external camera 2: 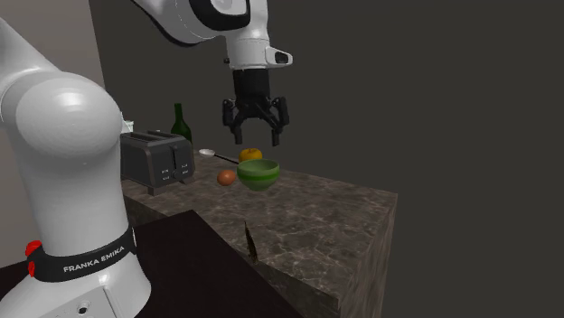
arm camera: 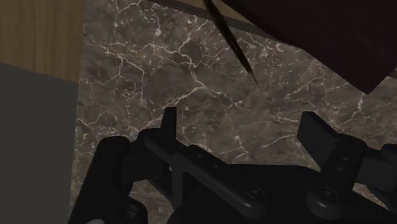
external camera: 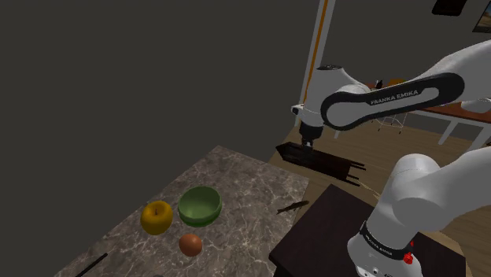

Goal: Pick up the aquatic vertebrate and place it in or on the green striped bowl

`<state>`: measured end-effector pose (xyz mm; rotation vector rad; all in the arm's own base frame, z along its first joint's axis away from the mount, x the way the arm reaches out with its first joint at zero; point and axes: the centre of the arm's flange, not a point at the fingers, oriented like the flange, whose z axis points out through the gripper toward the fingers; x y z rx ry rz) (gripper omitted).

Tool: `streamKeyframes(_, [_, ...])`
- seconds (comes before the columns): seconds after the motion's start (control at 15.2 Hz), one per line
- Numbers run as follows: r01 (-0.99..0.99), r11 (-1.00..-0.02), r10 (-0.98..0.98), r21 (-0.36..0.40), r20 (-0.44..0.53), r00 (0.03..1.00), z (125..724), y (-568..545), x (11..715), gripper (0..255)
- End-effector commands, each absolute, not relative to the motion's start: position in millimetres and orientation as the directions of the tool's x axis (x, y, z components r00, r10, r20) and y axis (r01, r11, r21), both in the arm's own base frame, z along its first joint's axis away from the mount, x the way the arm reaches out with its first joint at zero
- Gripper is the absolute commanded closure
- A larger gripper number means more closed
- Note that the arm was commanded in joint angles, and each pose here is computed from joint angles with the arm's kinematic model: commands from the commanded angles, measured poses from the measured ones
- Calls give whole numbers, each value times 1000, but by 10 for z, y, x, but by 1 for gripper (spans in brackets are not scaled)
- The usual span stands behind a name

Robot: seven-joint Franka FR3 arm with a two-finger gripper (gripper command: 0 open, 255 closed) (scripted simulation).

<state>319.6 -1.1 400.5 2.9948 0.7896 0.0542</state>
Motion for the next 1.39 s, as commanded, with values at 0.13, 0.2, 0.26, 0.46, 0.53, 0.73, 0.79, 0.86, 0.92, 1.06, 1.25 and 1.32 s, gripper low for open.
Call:
streamKeyframes(0.13, [628,-776,629,50,8,777,3499,48,3186,0])
streamKeyframes(0.2, [659,-750,660,48,4,751,3368,57,3177,0])
streamKeyframes(0.26, [689,-723,690,47,0,724,3237,66,3168,0])
streamKeyframes(0.46, [771,-636,771,42,-12,637,2845,87,3134,0])
streamKeyframes(0.53, [796,-604,796,40,-16,605,2714,93,3121,0])
streamKeyframes(0.73, [863,-504,863,33,-27,505,2322,106,3078,0])
streamKeyframes(0.79, [882,-469,882,31,-30,470,2191,108,3062,0])
streamKeyframes(0.86, [901,-434,900,28,-34,435,2060,110,3046,0])
streamKeyframes(0.92, [917,-397,917,25,-37,398,1930,111,3029,0])
streamKeyframes(1.06, [927,-375,926,24,-39,376,1799,108,3020,0])
streamKeyframes(1.25, [927,-375,926,24,-39,376,1641,101,3021,0])
streamKeyframes(1.32, [927,-375,926,24,-39,376,1588,99,3021,0])
